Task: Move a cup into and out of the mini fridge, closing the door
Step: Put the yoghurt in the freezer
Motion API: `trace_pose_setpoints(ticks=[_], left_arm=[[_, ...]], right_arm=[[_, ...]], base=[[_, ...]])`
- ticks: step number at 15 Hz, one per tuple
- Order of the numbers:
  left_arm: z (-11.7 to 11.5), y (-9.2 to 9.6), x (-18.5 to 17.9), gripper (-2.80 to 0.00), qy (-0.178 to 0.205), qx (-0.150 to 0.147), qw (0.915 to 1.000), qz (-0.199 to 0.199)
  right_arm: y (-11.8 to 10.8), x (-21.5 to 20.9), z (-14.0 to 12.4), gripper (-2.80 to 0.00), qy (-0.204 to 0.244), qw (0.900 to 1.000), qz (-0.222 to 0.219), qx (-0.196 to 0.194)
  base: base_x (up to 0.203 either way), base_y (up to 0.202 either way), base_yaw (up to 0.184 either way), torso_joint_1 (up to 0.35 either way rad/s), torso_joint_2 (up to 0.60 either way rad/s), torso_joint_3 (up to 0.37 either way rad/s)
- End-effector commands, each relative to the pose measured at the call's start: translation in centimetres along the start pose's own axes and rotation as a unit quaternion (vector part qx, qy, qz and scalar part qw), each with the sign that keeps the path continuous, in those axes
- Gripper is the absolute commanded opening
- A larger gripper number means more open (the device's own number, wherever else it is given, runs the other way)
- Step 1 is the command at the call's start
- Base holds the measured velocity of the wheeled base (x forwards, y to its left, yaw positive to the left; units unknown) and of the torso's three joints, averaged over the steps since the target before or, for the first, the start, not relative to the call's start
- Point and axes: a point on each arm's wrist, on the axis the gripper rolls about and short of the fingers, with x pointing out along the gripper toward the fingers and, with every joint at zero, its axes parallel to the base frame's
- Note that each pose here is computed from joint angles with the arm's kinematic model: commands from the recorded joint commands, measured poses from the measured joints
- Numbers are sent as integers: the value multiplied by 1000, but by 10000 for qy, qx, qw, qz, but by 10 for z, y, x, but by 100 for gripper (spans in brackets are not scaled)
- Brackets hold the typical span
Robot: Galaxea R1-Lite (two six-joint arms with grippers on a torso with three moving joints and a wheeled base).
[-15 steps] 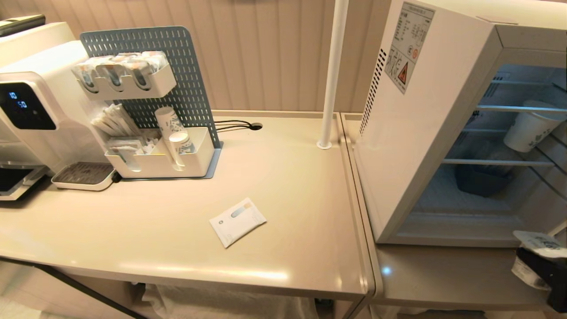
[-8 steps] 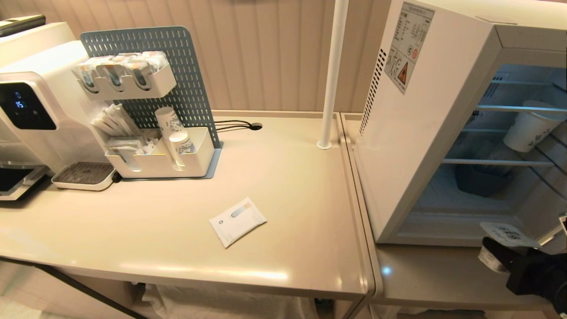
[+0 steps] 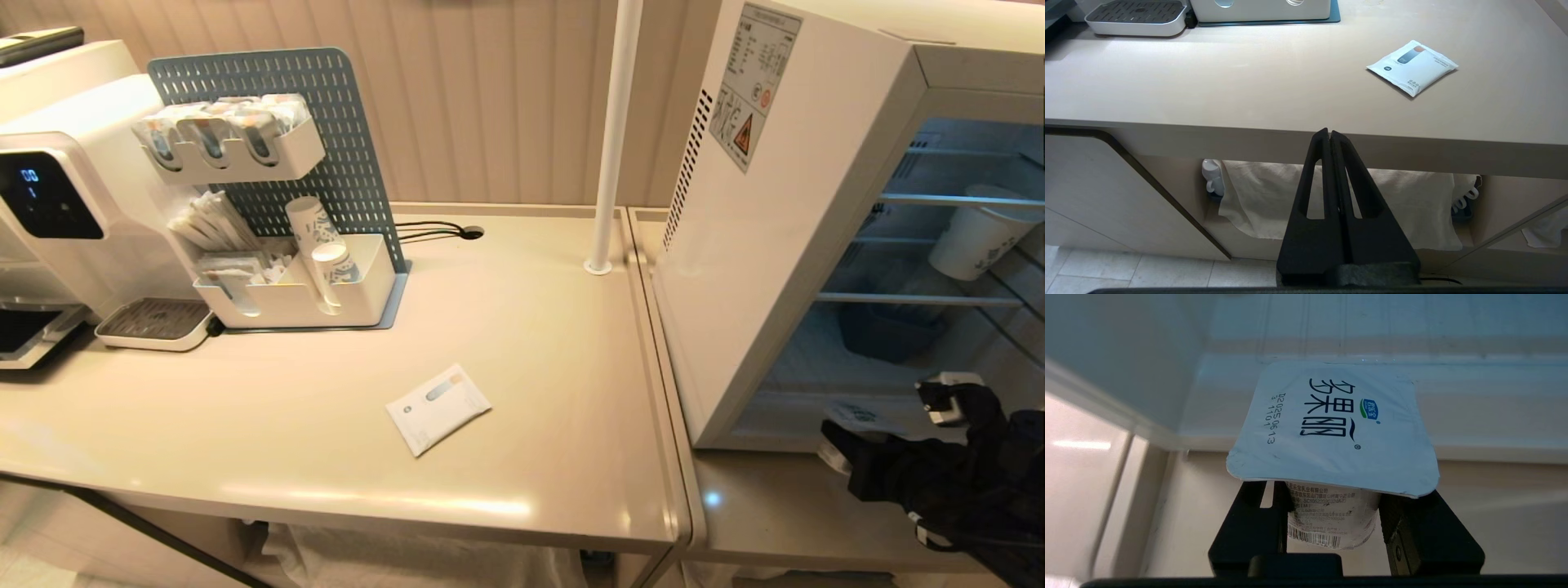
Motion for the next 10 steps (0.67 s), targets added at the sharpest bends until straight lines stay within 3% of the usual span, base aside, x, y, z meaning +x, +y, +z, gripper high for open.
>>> trace_pose_setpoints(ticks=[1,5,10], left_arm=[[0,0,0,-280,-6,1,10000,-1],[0,0,0,-280,-6,1,10000,-1],[0,0,0,-280,-1,1,10000,-1]], right_arm=[[-4,12,-8,-280,207,9997,-94,27],[-9,18,-2,-280,29,9998,-198,54],[-12,19,20,-280,-530,9982,-293,40]], base=[[0,0,0,0,0,0],[0,0,0,0,0,0],[0,0,0,0,0,0]])
